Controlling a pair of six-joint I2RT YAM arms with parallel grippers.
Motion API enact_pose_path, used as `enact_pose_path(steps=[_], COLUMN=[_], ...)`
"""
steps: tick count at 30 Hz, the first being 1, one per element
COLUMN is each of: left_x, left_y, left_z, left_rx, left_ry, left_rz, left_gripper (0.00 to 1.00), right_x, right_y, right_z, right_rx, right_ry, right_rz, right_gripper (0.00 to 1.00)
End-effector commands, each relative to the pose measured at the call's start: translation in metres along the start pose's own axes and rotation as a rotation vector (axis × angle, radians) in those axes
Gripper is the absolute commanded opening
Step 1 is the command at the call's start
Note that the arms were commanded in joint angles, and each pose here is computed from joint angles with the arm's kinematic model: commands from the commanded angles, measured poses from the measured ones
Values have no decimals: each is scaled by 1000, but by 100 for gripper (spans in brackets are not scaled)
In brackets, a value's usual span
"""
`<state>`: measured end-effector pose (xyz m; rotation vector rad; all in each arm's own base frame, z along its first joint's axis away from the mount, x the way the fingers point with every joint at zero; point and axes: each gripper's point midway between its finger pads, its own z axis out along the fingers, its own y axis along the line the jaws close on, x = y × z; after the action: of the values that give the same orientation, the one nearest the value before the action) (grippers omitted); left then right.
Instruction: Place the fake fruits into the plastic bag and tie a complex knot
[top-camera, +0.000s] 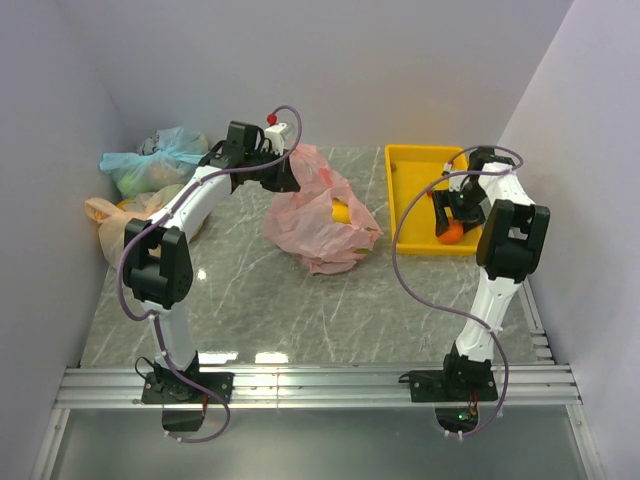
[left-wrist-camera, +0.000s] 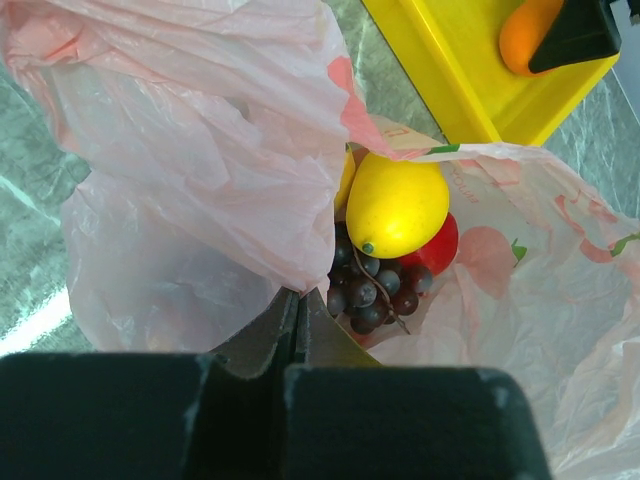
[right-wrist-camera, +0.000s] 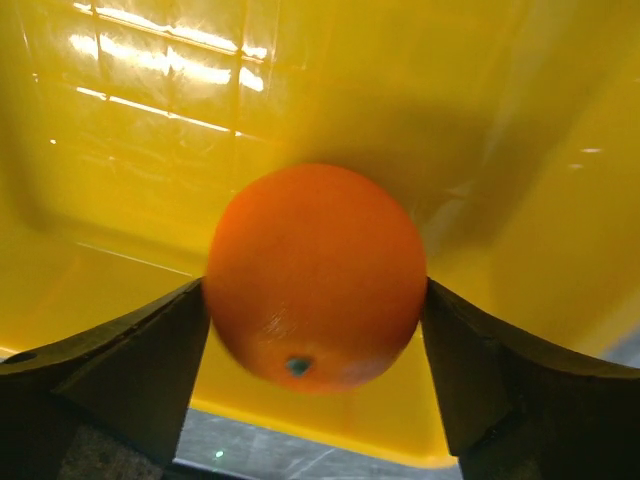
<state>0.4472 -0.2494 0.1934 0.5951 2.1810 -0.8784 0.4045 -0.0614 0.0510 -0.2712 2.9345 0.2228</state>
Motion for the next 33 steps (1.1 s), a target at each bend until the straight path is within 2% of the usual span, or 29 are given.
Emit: enact_pose_path(steps=[1, 5, 8, 10, 13, 14, 16, 19, 21, 24, 25, 27, 28, 30, 31, 33], left_x=[-18, -18, -17, -16, -15, -15, -12, -8, -9, -11, -10, -11, -11, -11, -13, -14], left_y=[-8, -9, -12, -15, -18, -19, -21, -22, -24, -25, -26, -26, -25, -25, -26, -27], left_z=[-10, -11, -12, -14, -15, -16, -15, -14, -16, -19, -20, -22, -23, -26, -27, -30], left_rx=[0, 4, 15, 26, 35, 38, 49, 55, 55, 51, 51, 43, 40, 38, 39, 40], left_ry=[-41, -41, -41, -46, -51, -49, -46, -39, -45, -51, -50, -51, -51, -54, -59, -65], left_rz=[47, 53, 57, 61, 62, 60, 46, 30, 31, 34, 39, 41, 44, 39, 30, 23], left_gripper=[0, 0, 0, 0, 0, 0, 0, 0, 0, 0, 0, 0, 0, 0, 0, 0], right_x=[2, -21, -50, -74, -105, -112, -128, -140, -140, -140, -132, -123, -110, -100, -85, -70], right_y=[16, 27, 53, 85, 134, 167, 202, 270, 312, 343, 359, 373, 377, 379, 380, 378], right_z=[-6, -39, -82, -117, -152, -163, -178, -185, -185, -174, -163, -158, -145, -138, -128, -121], right_rx=[-60, -93, -190, -313, -424, -498, -565, -657, -699, -714, -738, -770, -788, -774, -778, -781], right_ry=[11, -98, -275, -426, -568, -600, -681, -748, -756, -755, -718, -687, -611, -574, -497, -444], right_rz=[20, -8, -68, -113, -205, -270, -345, -464, -542, -616, -644, -705, -706, -780, -779, -826], right_gripper=[78, 55, 43, 41, 38, 38, 38, 38, 37, 37, 37, 35, 35, 33, 33, 34])
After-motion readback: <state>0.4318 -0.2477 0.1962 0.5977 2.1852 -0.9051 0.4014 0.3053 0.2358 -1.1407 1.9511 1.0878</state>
